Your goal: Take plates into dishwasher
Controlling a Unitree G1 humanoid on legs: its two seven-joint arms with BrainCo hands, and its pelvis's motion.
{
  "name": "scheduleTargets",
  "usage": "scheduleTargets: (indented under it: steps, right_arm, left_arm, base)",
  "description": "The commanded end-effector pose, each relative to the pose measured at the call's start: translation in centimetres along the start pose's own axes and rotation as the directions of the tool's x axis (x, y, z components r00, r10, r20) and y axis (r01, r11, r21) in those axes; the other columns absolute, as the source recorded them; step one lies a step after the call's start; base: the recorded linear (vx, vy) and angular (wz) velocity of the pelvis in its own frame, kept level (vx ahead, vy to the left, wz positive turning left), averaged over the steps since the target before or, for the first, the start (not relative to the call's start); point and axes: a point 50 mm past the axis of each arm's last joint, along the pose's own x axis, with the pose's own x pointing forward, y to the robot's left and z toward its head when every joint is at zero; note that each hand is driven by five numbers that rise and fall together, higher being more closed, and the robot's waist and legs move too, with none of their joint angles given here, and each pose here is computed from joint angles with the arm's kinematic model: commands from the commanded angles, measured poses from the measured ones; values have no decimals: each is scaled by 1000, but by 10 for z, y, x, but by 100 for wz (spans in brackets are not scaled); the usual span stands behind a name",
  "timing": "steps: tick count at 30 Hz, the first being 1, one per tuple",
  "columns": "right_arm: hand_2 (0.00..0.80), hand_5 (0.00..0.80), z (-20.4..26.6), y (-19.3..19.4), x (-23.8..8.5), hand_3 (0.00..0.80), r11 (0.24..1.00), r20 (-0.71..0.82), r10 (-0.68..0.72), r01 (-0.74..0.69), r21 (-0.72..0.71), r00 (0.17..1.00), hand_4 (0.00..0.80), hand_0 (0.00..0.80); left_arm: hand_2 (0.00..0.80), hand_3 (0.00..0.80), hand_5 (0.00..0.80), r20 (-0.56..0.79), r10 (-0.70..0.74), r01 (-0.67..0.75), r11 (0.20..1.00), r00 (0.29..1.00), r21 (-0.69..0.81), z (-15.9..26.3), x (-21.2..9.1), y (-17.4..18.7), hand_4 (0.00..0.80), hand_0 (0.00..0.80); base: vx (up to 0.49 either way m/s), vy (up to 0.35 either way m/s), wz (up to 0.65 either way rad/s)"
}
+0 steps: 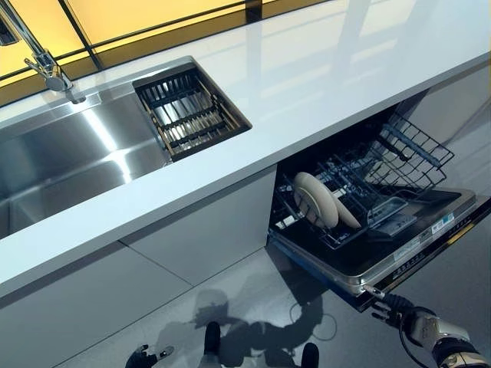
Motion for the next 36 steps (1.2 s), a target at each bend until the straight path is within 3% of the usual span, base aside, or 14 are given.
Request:
scheduleTargets:
  steps: [1,5,14,36]
  right_arm:
    - [0,0,108,86,-9,0,945,388,322,-318,-75,864,0,0]
    - [0,0,145,106,-27,0,904,491,421,-396,-161,763,0,0]
    - [0,0,188,131,-52,0,869,583,485,-436,-235,652,0,0]
    - [0,0,220,166,-87,0,790,687,578,-513,-336,441,0,0]
  left_arm:
    - [0,0,0,60,6,-7,1000,998,30,19,4,10,0,0]
    - [0,0,0,63,-22,18,998,998,65,15,3,8,0,0]
    - [0,0,0,66,-53,46,993,996,107,16,2,3,0,0]
    - [0,0,0,1,-65,63,982,998,181,-6,-1,2,0,0]
  base:
    - [6,3,4]
    - [26,0,2]
    - [4,0,0]
    - [51,-13,1]
